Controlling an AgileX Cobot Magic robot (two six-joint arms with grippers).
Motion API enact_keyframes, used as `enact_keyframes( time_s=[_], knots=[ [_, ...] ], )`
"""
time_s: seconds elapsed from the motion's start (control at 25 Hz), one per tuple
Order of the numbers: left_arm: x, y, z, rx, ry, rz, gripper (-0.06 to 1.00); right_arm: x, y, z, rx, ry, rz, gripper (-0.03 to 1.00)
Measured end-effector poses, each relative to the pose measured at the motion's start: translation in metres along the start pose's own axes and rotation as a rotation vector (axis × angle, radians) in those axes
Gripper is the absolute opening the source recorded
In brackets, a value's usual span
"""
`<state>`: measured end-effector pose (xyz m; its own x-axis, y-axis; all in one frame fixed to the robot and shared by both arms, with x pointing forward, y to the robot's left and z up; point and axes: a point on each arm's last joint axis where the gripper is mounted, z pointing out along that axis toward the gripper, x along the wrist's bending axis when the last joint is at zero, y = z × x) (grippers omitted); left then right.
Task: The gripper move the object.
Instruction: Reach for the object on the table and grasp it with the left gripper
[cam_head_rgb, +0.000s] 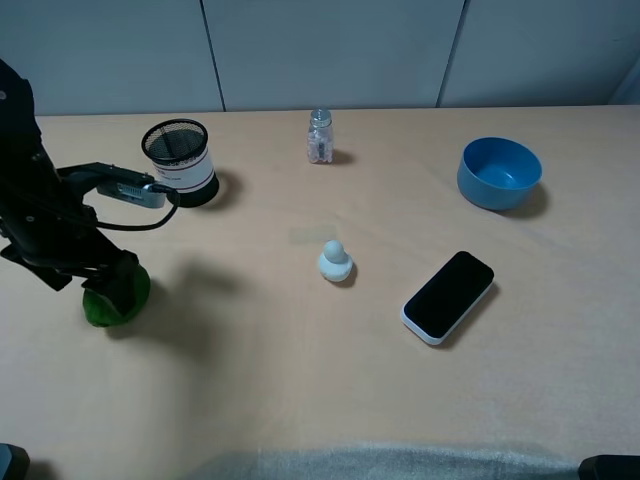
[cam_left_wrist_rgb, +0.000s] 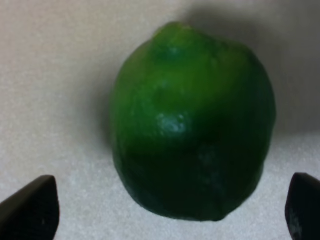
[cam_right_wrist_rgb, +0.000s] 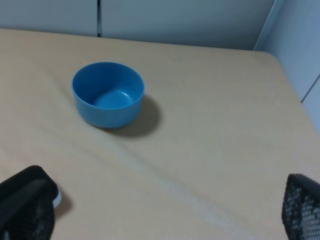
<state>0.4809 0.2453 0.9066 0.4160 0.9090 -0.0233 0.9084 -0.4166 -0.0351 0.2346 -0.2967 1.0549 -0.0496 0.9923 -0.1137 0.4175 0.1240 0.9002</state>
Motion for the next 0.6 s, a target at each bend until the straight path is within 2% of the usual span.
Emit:
enact_keyframes(
  time_s=[0.6],
  knots=[
    [0.0003, 0.0063, 0.0028, -0.052, 0.017, 0.015, 0.95, 0.0, 0.0, 0.0, 0.0, 0.0, 0.0, 0.69]
  ],
)
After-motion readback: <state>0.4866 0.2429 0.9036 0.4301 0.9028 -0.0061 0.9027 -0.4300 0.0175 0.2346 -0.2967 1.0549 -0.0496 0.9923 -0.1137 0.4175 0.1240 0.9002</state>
